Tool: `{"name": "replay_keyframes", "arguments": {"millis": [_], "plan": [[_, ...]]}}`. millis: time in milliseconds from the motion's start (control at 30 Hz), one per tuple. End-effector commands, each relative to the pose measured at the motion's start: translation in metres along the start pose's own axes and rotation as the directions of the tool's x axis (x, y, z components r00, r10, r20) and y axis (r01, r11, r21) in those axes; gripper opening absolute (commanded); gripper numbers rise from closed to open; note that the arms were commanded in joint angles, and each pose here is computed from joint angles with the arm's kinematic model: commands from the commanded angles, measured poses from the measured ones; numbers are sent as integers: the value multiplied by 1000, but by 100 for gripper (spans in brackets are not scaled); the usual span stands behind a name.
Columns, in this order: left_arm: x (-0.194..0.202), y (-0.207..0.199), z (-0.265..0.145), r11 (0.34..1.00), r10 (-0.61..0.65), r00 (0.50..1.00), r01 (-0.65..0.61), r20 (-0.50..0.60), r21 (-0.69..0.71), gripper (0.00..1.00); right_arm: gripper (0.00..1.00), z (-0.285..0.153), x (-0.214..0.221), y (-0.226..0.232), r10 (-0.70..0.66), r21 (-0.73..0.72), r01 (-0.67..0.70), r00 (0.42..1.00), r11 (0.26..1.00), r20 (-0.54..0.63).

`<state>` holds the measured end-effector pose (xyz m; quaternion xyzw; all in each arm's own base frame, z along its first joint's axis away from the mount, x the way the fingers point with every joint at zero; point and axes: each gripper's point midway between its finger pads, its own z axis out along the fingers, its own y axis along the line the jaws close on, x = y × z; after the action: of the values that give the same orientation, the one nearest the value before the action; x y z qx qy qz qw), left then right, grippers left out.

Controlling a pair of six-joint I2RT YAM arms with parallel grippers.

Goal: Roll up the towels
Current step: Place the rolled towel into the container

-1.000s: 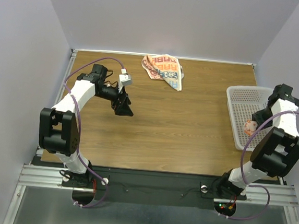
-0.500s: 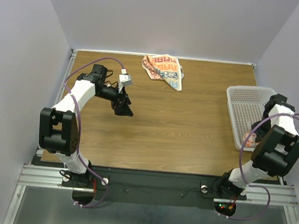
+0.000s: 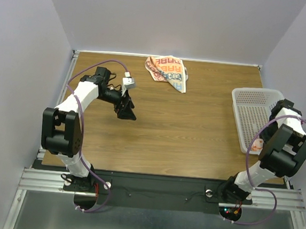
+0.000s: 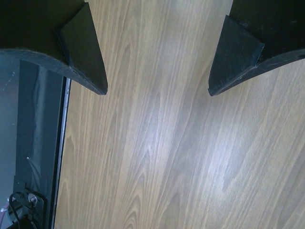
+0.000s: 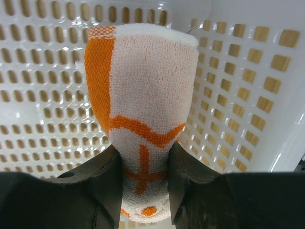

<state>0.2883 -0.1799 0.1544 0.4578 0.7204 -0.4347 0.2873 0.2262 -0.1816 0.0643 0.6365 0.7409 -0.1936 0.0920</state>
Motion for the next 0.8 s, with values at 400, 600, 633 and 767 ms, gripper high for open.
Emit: {"name": "replay_keyframes", "arguments": {"millis": [400, 600, 633, 767], "plan": [[0, -11, 1, 999, -1, 1000, 1, 12, 52, 99, 70, 14, 2, 6, -4, -19, 4, 999, 1000, -35], [2, -11, 2, 998, 7, 1000, -7, 9, 59, 99, 85, -4, -2, 7, -36, -72, 33, 999, 997, -31], [3, -12, 2, 998, 2, 1000, -2, 8, 64, 99, 87, -5, -3, 6, -43, -75, 41, 999, 996, -27], [7, -11, 4, 997, 3, 1000, -3, 5, 76, 99, 97, -14, -4, 6, -60, -103, 58, 998, 993, -24]]}}
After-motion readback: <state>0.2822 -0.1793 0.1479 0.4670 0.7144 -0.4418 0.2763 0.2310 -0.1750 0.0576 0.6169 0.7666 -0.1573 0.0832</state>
